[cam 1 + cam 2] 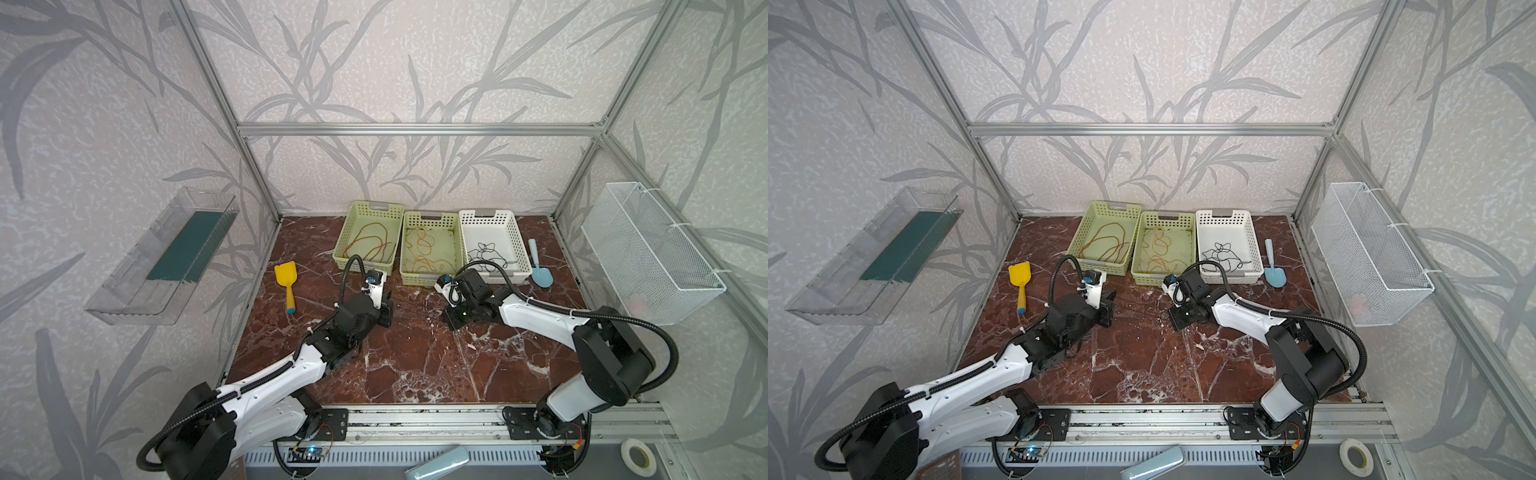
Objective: Untangle the cables
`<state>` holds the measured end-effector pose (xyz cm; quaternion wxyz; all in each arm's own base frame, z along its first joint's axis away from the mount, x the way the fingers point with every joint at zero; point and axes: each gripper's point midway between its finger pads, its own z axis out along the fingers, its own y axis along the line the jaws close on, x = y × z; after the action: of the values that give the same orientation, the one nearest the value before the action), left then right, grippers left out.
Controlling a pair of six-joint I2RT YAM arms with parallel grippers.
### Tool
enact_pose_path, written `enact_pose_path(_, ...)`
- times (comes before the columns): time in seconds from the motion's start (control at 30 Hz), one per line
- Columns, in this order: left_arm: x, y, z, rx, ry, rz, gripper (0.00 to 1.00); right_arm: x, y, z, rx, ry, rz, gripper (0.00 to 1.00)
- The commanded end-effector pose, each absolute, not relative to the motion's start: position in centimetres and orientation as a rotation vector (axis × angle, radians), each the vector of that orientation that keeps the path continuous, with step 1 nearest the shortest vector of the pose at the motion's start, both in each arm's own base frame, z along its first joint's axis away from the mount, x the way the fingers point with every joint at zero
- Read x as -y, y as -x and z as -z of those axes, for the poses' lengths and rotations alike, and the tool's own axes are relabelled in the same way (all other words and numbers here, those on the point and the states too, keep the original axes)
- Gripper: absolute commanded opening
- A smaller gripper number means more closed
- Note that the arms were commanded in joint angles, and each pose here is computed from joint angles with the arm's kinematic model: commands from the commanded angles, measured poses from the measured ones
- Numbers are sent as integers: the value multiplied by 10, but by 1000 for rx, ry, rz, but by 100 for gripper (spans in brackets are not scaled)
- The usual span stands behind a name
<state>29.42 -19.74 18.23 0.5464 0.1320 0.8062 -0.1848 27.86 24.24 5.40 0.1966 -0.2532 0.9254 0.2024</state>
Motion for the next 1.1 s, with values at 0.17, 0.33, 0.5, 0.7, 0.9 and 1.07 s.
enact_pose_path(0.17,203,-296,-265,-1684,-350,594,0,-217,-263,-34,-2703,579,-607,11)
enact_pose_path(0.33,245,-295,-286,-1658,-494,774,0,-243,-255,-45,-2609,692,-797,20)
enact_pose_path(0.5,269,-299,-291,-1648,-577,854,0,-239,-255,-46,-2610,708,-741,32)
enact_pose_path(0.7,271,-303,-304,-1618,-594,825,0,-222,-261,-59,-2575,675,-625,31)
enact_pose_path(0.9,280,-302,-326,-1585,-623,857,0,-247,-258,-108,-2271,769,-823,59)
enact_pose_path(1.07,290,-294,-346,-1541,-657,882,0,-270,-257,-155,-1995,865,-866,72)
